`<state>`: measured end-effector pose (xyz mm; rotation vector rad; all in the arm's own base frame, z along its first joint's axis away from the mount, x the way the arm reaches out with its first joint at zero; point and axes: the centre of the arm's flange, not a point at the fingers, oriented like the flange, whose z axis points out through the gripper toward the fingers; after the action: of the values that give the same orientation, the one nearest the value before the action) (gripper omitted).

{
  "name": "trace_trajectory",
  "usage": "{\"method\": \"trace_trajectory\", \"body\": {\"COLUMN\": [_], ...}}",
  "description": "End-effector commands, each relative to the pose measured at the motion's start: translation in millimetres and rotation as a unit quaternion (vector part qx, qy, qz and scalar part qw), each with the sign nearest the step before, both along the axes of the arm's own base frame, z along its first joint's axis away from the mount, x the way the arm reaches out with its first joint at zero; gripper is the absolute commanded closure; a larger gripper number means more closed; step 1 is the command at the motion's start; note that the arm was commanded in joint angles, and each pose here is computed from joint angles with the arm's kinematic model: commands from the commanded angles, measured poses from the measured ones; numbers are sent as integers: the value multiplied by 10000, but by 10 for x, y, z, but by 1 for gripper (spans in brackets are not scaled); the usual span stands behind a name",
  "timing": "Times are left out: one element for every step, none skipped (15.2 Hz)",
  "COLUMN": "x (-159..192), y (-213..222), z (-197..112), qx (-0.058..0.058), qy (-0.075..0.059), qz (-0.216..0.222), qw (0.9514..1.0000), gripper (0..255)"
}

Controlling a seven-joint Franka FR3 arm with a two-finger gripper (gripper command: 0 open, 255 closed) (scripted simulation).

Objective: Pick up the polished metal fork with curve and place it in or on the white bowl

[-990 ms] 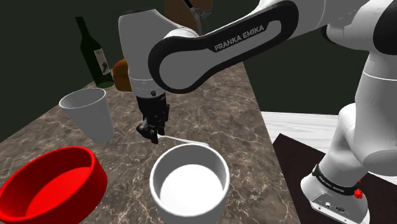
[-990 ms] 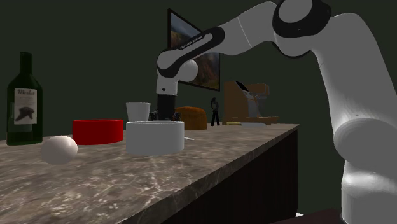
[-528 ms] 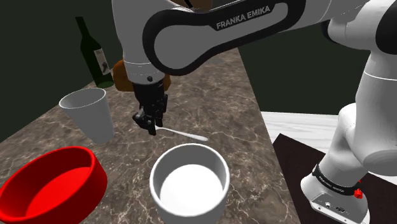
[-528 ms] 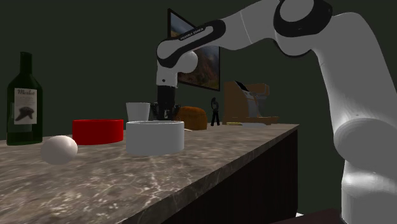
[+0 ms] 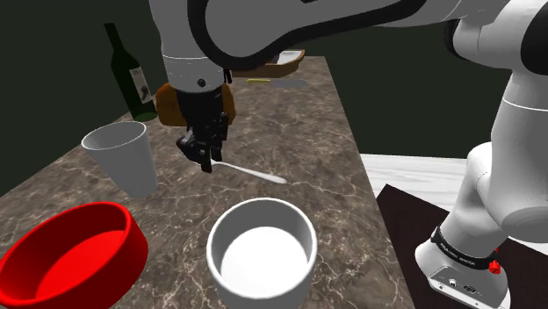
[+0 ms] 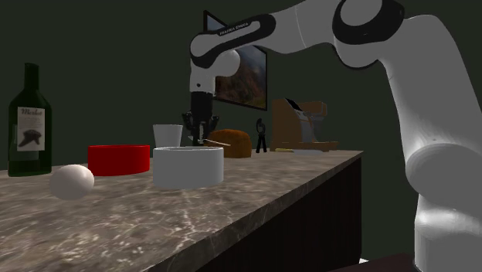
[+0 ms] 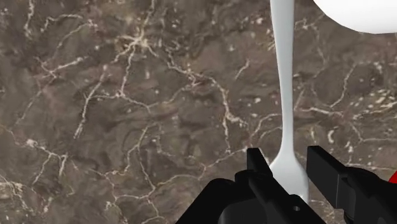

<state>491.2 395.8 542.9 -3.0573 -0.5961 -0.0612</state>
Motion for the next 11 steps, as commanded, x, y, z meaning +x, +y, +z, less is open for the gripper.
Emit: {"method": "trace_trajectory", "body": {"x": [0, 0, 0, 0, 0, 0, 0, 0, 0, 0, 0], "y": [-5, -5, -5, -5, -5, -5, -5, -5, -5, -5, -5], "z": [116, 169, 222, 274, 327, 380, 433, 486, 538, 591, 613], "qx": [-1, -1, -1, -1, -1, -1, -1, -1, -1, -1, -1], "qy": [1, 1, 1, 1, 1, 1, 1, 1, 1, 1, 1], "qz": [0, 0, 0, 0, 0, 0, 0, 0, 0, 0, 0], "qw": [10000, 10000, 10000, 10000, 10000, 10000, 10000, 10000, 10000, 10000, 10000], "gripper": [255, 255, 255, 255, 255, 255, 255, 255, 255, 255, 255]}}
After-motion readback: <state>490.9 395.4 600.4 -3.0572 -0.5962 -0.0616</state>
